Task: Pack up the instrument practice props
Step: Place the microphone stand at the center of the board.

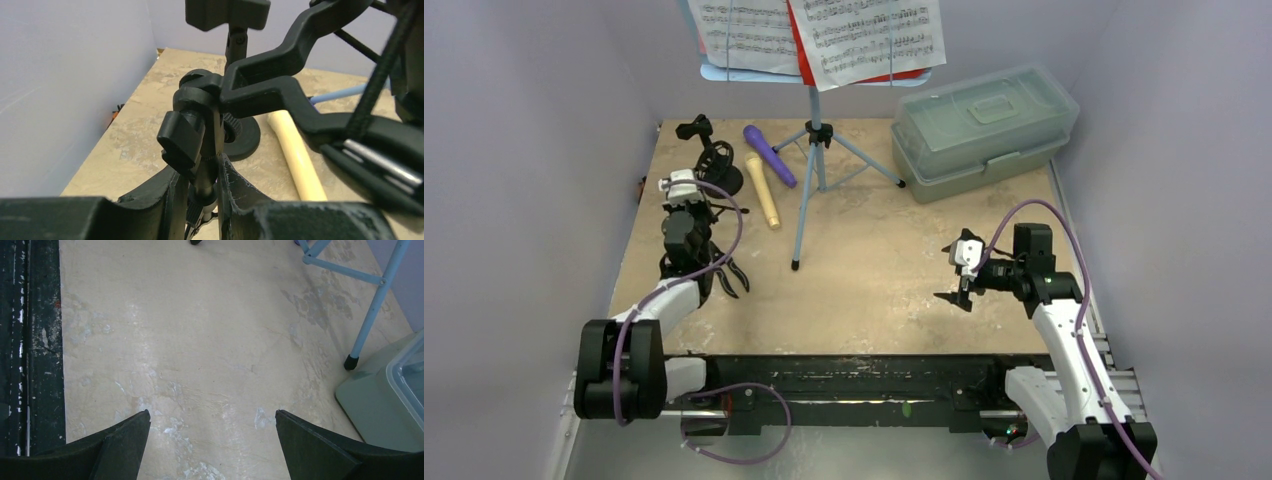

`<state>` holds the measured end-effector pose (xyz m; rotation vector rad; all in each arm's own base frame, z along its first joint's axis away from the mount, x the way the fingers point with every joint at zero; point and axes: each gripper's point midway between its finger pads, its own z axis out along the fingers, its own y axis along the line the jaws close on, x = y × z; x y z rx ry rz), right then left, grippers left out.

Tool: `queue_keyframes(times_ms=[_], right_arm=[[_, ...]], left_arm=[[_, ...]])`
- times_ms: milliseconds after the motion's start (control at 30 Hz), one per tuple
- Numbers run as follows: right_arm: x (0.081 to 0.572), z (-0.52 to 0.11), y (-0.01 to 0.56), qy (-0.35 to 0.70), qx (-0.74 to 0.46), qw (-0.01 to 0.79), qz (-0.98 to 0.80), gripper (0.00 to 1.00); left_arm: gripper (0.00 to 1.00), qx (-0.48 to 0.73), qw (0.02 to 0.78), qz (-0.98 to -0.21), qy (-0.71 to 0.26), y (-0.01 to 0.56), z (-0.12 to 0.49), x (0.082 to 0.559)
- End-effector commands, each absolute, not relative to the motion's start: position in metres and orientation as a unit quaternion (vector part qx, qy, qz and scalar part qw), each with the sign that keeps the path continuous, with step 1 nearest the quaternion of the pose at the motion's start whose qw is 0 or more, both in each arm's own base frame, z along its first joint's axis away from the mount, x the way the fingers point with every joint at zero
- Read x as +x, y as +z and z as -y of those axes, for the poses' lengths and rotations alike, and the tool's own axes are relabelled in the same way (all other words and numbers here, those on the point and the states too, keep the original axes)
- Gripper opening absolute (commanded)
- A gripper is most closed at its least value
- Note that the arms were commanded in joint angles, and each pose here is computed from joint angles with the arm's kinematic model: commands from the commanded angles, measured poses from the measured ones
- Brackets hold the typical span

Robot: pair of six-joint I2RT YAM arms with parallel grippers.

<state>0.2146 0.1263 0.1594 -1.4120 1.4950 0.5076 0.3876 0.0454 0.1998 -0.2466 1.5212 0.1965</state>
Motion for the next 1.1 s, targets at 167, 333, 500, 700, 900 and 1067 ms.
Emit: queue_keyframes(times_ms=[167, 333, 500, 700, 900, 1067], right_arm=[[0.211, -0.130, 0.159, 0.224, -0.586, 0.488, -0.607, 0.99], [0.211, -0.130, 0.158, 0.226, -0.587, 0.485, -0.608, 0.99], [0.211, -0.130, 0.158, 0.225, -0.588, 0.485, -0.607, 0.99], [0.211, -0.129, 0.158, 0.225, -0.588, 0.485, -0.607, 0.99], [0.211, -0.129, 0.158, 0.224, -0.589, 0.485, -0.607, 0.99], [0.211, -0.129, 0.157, 0.223, -0.589, 0.484, -0.608, 0.99]], left_arm=[[0.00, -0.098, 0.758, -0.642, 0.062, 0.229, -0.079, 0.418], [0.00, -0.108, 0.750, -0.651, 0.047, 0.212, -0.091, 0.425], [0.00, -0.105, 0.734, -0.669, 0.056, 0.194, -0.096, 0.429], [0.16, -0.121, 0.724, -0.677, 0.061, 0.186, -0.100, 0.427], [0.38, -0.127, 0.719, -0.681, 0.055, 0.187, -0.099, 0.427], [0.51, -0.123, 0.719, -0.682, 0.054, 0.194, -0.092, 0.426]])
